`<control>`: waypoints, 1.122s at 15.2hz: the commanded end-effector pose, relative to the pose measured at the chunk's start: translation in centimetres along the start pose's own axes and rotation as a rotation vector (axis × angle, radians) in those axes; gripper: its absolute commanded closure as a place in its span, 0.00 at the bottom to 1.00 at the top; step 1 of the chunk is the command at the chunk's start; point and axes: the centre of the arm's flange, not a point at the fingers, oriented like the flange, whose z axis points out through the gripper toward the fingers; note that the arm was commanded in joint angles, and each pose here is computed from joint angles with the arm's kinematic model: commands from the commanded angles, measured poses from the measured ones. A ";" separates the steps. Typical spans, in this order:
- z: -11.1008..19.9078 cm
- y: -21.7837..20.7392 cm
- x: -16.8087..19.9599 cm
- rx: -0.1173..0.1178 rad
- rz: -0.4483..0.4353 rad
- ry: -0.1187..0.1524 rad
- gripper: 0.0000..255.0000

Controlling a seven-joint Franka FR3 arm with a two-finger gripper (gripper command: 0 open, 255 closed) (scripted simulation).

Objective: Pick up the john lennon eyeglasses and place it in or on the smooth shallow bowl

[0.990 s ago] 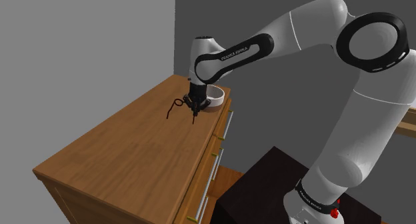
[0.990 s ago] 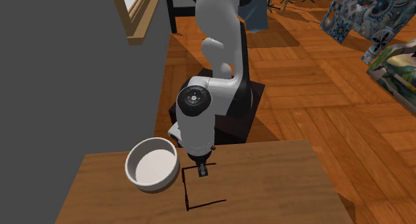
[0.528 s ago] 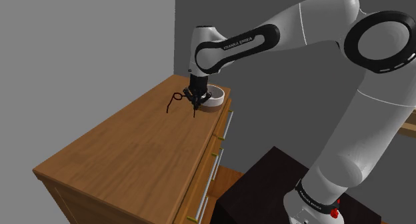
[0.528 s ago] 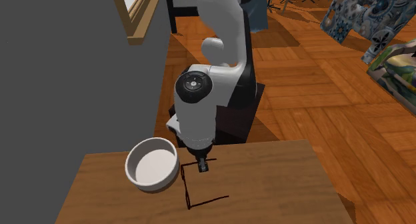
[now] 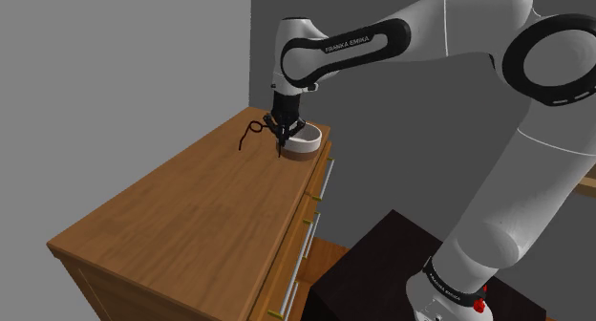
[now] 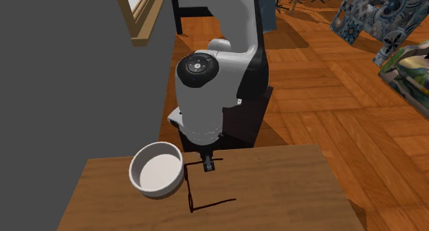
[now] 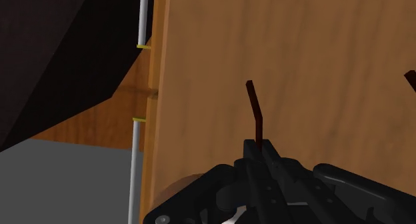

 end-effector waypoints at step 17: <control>-6.5 3.5 5.5 0.000 0.000 0.000 1.00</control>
